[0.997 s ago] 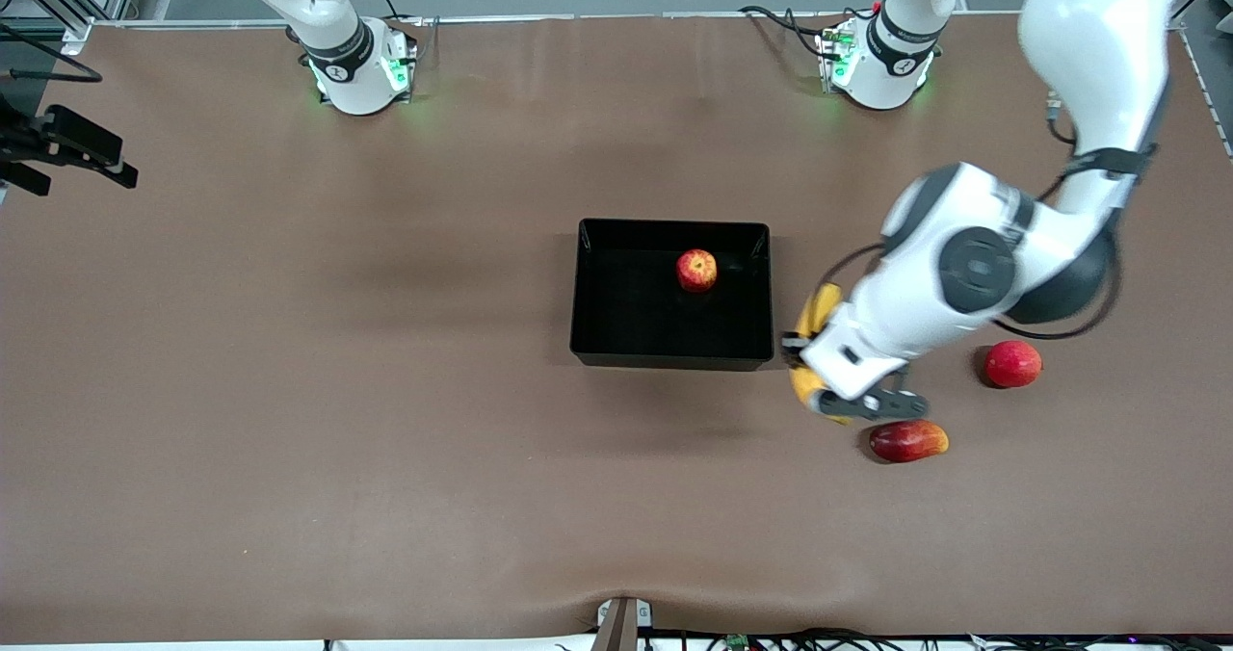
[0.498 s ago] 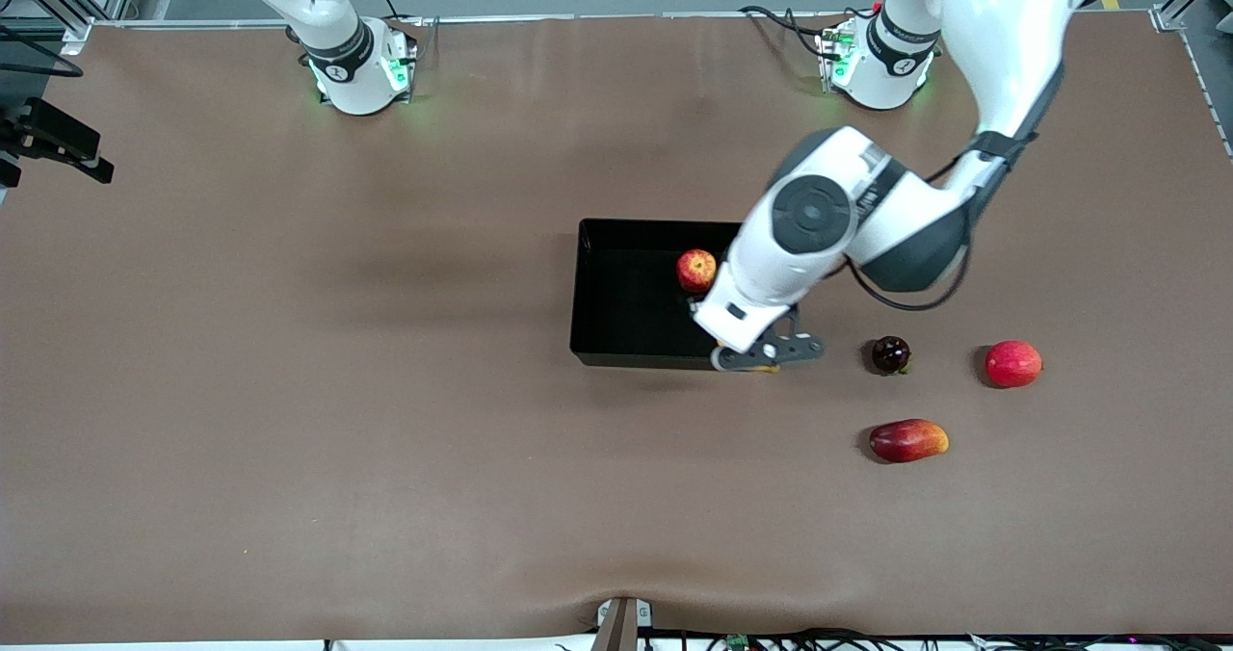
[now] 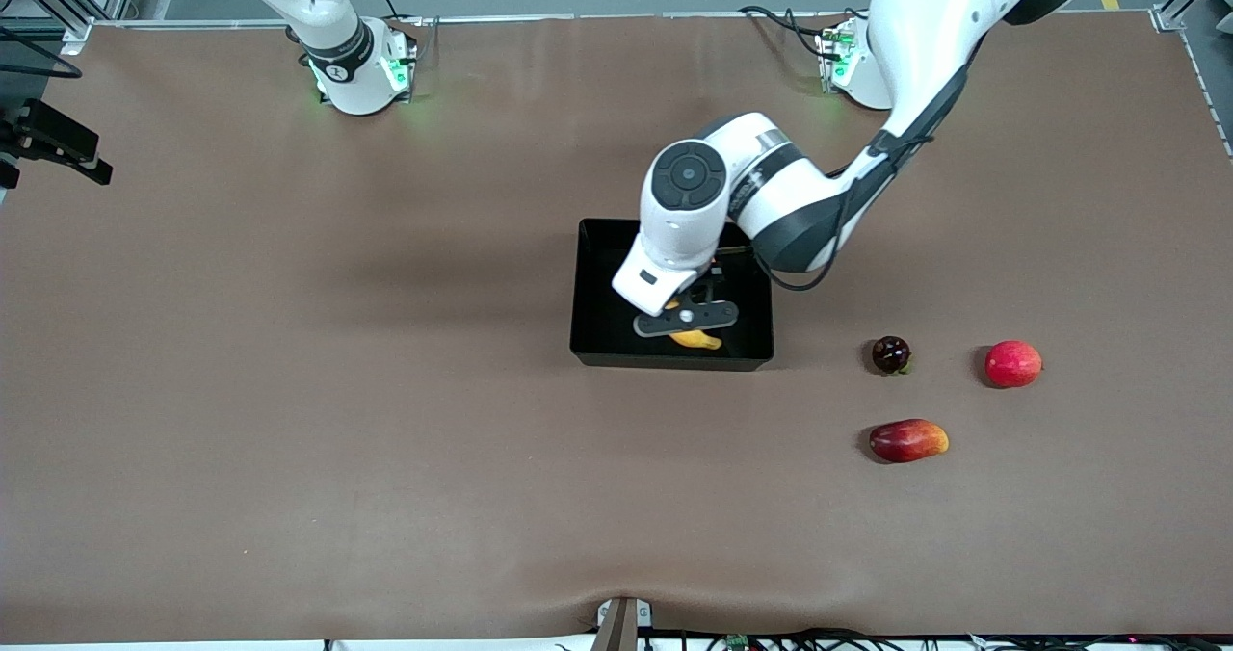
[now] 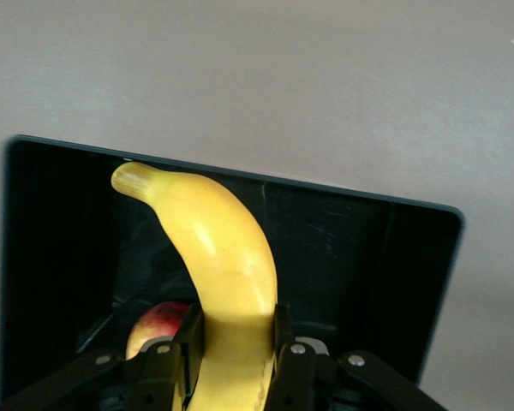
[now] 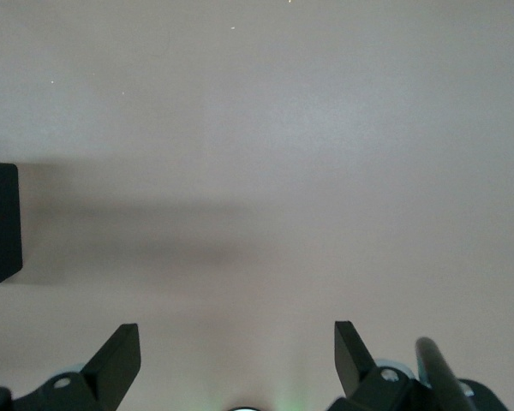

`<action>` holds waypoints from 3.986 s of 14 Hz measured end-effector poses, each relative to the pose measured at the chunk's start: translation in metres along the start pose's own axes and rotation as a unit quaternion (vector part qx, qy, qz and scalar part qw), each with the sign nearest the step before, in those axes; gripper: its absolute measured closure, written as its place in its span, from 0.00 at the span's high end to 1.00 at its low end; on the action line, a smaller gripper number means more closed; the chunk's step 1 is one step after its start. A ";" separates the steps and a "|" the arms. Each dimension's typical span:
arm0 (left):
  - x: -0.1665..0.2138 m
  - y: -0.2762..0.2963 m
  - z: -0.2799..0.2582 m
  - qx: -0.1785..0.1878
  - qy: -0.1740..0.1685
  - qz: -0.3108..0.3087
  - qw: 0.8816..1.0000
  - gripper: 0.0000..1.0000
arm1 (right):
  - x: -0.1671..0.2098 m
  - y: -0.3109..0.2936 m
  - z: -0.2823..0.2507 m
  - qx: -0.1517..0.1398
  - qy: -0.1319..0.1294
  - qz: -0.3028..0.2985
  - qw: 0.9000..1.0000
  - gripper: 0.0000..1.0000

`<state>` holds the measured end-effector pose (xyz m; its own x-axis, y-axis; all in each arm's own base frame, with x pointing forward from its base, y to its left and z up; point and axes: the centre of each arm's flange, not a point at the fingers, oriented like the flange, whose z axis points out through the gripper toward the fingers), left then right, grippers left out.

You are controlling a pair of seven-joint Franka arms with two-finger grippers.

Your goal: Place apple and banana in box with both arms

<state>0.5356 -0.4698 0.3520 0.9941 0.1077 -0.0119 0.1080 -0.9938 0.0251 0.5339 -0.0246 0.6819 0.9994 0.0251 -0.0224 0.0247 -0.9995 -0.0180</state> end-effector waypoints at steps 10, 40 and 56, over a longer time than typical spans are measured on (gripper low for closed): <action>-0.036 0.047 0.061 0.007 0.032 0.013 0.999 0.36 | 0.004 0.021 0.003 -0.001 0.008 0.019 1.000 1.00; 0.074 -0.085 -0.100 0.071 0.128 -0.030 0.989 1.00 | 0.017 0.023 0.013 -0.003 0.017 0.020 1.000 1.00; 0.107 -0.346 -0.274 0.043 0.054 0.044 0.997 1.00 | 0.024 0.023 0.021 -0.003 0.014 0.020 1.000 1.00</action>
<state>0.6067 -0.1072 0.6159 0.9954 0.0178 0.0944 0.0239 -0.9977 -0.0637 0.5581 -0.0468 0.6599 0.9999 -0.0153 0.0045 -0.0153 -0.9998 -0.0116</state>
